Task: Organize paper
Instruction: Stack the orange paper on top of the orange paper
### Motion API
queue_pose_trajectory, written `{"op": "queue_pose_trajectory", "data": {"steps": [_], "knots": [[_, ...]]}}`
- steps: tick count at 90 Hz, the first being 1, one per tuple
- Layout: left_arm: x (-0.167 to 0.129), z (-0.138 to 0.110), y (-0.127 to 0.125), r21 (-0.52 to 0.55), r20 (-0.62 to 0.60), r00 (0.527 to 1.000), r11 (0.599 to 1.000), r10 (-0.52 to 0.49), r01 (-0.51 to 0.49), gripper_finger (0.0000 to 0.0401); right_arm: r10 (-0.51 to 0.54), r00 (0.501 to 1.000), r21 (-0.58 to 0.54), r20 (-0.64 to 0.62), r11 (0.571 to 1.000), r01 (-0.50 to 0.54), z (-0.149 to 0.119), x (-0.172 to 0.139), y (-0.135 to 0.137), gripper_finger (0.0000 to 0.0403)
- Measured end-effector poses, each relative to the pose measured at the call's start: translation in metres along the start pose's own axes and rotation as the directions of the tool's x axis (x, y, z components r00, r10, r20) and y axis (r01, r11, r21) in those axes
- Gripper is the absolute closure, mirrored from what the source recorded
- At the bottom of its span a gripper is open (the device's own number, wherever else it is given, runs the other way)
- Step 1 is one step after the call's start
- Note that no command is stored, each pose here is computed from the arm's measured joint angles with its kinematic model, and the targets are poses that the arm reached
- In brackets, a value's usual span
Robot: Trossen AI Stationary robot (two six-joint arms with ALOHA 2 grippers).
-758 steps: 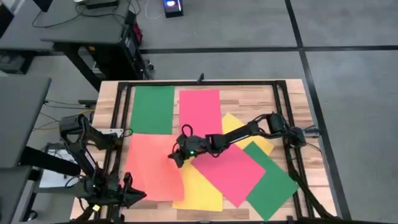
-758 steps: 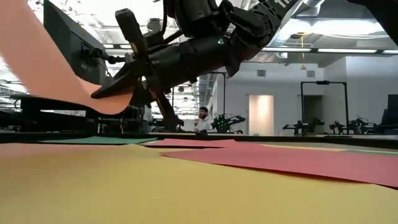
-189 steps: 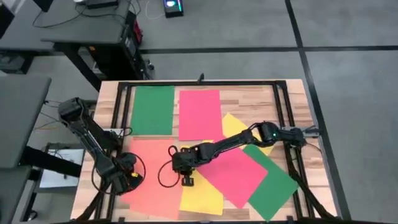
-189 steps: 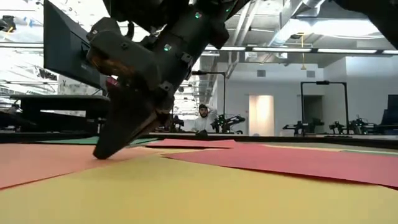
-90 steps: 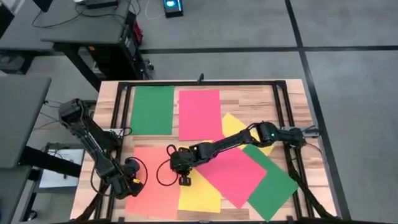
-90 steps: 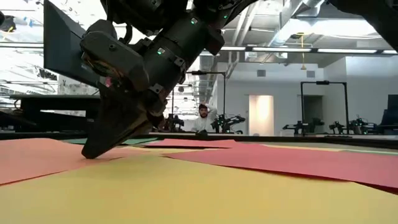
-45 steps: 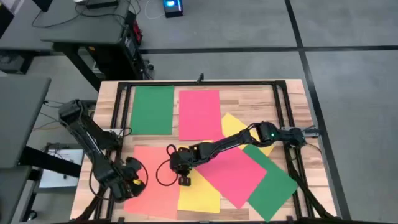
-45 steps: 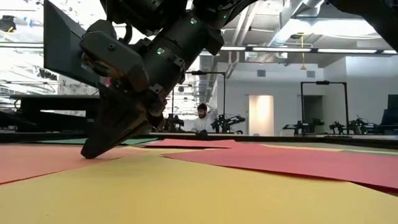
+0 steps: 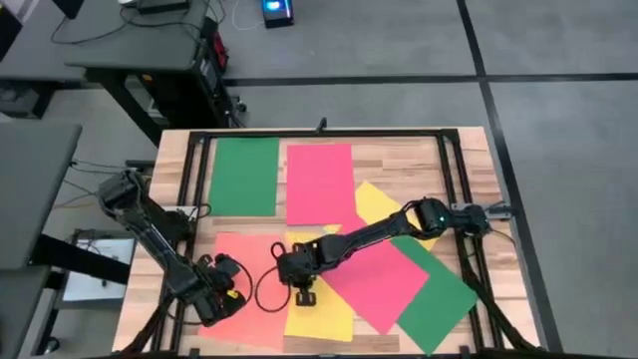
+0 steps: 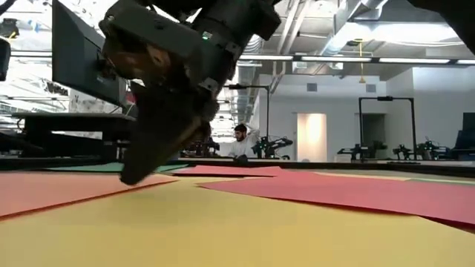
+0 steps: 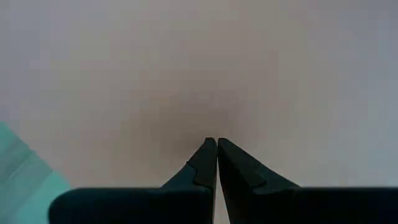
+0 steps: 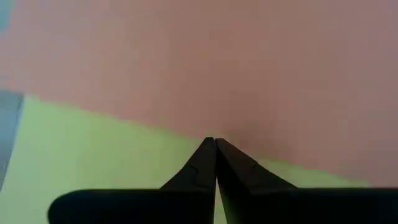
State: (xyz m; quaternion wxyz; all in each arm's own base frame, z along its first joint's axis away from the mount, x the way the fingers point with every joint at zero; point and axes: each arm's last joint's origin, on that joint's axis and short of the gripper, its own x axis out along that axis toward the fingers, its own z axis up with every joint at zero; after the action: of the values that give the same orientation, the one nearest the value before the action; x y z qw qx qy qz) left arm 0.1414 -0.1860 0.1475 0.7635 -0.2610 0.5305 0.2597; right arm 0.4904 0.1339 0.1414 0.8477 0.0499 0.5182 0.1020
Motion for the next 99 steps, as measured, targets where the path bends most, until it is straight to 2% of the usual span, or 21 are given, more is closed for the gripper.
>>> {"op": "queue_pose_trajectory", "data": {"steps": [47,69,75,89,99], "knots": [[-0.004,-0.011,0.014,-0.136,-0.077,0.989,0.981,0.127,-0.136,0.0401,-0.027,0.984,-0.007,-0.174,1.000,0.026,-0.018,-0.004,0.010,0.0403],[-0.006,-0.015,0.017,-0.149,-0.083,0.985,0.976,0.149,-0.160,0.0401,-0.025,0.981,-0.021,-0.191,1.000,0.021,-0.021,-0.004,0.018,0.0403],[-0.008,-0.014,0.015,-0.141,-0.057,0.989,0.980,0.136,-0.143,0.0401,-0.024,0.981,-0.024,-0.192,1.000,0.020,-0.022,-0.004,0.019,0.0403],[-0.012,-0.007,0.003,-0.064,0.087,0.996,0.997,0.036,-0.031,0.0401,-0.020,0.981,-0.023,-0.194,1.000,0.016,-0.022,-0.003,0.019,0.0403],[-0.006,0.002,0.002,-0.038,0.109,0.992,0.998,0.058,-0.055,0.0401,-0.020,0.981,-0.025,-0.194,1.000,0.016,-0.022,-0.003,0.019,0.0403]]}}
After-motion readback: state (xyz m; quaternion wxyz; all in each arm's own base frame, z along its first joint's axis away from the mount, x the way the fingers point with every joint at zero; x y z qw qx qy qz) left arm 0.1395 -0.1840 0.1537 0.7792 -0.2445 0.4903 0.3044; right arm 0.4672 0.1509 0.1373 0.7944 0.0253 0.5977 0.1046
